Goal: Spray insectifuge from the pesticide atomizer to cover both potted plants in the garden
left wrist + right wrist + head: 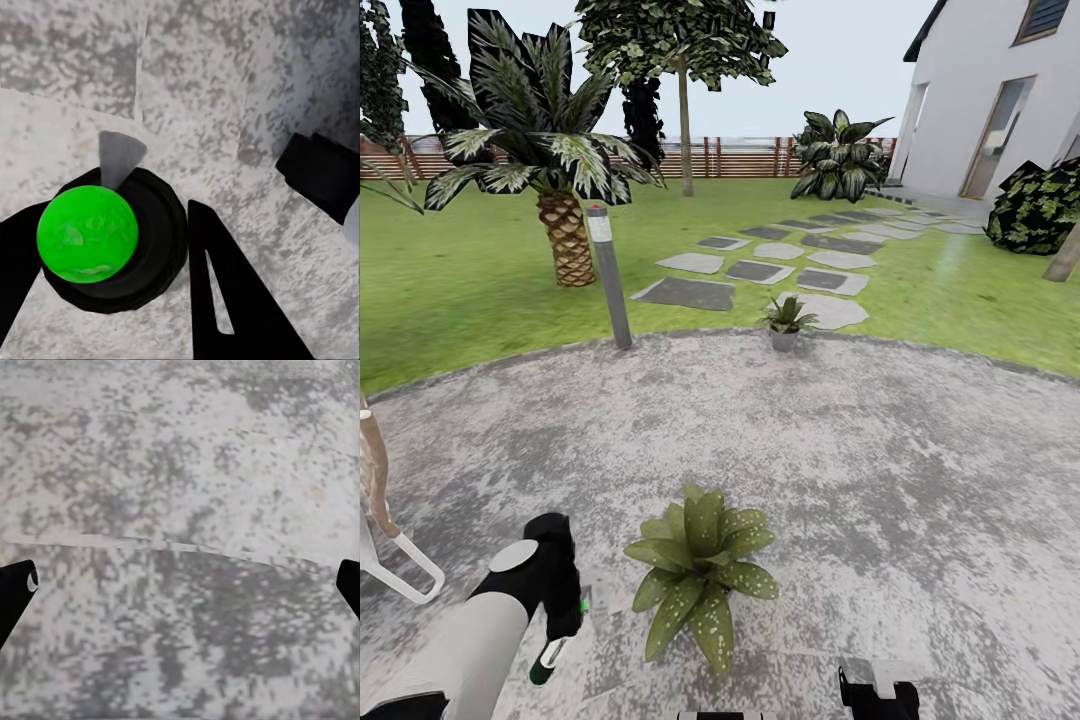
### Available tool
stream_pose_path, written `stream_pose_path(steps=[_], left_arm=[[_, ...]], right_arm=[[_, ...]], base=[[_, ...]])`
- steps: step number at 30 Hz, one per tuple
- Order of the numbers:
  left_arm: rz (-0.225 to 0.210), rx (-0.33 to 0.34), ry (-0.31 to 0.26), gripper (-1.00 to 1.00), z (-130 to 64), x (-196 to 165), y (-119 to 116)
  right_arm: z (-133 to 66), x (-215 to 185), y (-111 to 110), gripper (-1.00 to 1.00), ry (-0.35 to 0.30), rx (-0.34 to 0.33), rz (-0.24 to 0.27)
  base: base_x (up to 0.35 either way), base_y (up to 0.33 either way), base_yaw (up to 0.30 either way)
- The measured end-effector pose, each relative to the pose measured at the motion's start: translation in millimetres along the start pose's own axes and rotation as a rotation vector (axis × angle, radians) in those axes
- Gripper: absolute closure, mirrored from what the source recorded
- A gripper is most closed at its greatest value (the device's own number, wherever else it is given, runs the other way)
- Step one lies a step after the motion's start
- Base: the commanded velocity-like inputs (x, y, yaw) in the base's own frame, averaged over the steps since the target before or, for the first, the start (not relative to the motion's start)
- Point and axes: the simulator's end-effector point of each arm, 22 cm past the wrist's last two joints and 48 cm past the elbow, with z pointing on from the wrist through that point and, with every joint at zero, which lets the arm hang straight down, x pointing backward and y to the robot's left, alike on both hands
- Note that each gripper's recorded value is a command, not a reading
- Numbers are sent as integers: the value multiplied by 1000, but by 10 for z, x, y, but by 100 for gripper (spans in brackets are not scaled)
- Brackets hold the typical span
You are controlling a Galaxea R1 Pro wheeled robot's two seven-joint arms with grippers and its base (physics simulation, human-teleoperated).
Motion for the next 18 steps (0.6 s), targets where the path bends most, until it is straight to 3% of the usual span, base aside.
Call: stream_pose_path(steps=[2,7,13,18], left_arm=[[47,-9,-27,100,-13,-52,25],[54,-10,-63,100,-72,-129,59],[73,-14,-26,100,6,20,38],[74,-13,-23,100,30,42,16]], right_arm=[[0,0,0,-100,0,0,0],[0,0,1,-100,0,0,0],[-33,91,90,-100,18,-11,-2],[-49,169,12,-100,34,-3,-7]], base=[[0,0,0],[47,82,0],[47,87,0],[0,0,0]])
